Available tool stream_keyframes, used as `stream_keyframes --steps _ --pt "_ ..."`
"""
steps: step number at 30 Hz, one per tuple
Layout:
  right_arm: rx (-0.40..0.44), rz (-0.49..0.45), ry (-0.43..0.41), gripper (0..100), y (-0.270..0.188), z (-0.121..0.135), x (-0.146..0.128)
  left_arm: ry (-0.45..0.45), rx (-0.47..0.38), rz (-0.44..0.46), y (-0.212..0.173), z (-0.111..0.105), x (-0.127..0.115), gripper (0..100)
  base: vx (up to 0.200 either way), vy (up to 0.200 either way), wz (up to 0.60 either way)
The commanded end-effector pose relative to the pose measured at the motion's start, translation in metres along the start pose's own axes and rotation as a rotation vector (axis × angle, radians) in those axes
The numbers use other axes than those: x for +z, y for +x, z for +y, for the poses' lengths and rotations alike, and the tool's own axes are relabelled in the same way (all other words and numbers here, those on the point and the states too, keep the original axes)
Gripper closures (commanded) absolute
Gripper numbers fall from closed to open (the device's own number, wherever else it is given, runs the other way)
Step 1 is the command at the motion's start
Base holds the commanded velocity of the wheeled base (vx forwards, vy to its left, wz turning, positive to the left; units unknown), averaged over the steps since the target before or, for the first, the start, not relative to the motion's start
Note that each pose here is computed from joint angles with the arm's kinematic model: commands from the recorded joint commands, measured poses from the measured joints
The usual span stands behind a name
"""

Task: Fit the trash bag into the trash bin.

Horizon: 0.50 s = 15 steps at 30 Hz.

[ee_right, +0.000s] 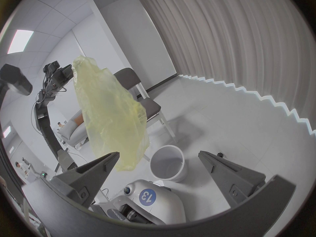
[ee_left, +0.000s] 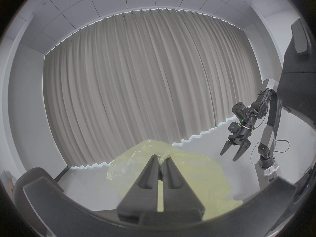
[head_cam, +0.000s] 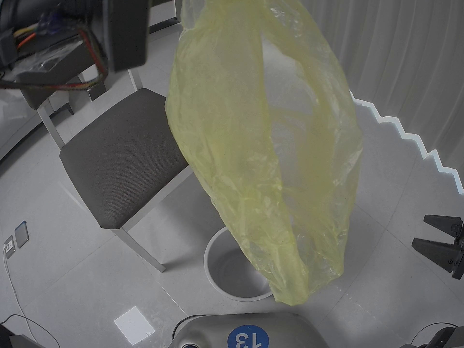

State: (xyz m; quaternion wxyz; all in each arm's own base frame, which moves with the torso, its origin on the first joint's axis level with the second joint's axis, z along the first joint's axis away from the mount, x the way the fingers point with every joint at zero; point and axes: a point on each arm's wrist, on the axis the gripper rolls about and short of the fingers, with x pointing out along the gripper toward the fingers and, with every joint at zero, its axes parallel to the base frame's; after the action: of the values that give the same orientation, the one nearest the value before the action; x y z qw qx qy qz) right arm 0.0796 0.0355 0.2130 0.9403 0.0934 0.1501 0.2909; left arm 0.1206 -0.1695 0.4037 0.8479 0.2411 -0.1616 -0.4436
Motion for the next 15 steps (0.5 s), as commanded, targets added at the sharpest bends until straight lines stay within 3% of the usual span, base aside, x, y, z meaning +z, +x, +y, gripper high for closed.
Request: stream_keyframes --steps 1,5,6,15 --pt "0.038 0.014 -0.009 0 -0.001 0.003 -0.006 0.000 0.006 0.006 0.003 0.000 -0.001 100 0.000 0.000 0.00" --pt "0.063 0.031 -0.014 0 0.001 0.005 -0.009 -0.001 0.037 0.053 0.013 -0.001 -0.007 100 0.000 0.000 0.00" --pt "0.073 0.049 -0.014 0 0.004 0.005 -0.010 -0.004 0.083 0.072 0.021 -0.001 -0.009 100 0.000 0.000 0.00" --pt "0.060 0.091 0.009 0 0.021 0.002 -0.011 -0.002 0.117 0.035 0.033 0.000 -0.006 100 0.000 0.000 0.00"
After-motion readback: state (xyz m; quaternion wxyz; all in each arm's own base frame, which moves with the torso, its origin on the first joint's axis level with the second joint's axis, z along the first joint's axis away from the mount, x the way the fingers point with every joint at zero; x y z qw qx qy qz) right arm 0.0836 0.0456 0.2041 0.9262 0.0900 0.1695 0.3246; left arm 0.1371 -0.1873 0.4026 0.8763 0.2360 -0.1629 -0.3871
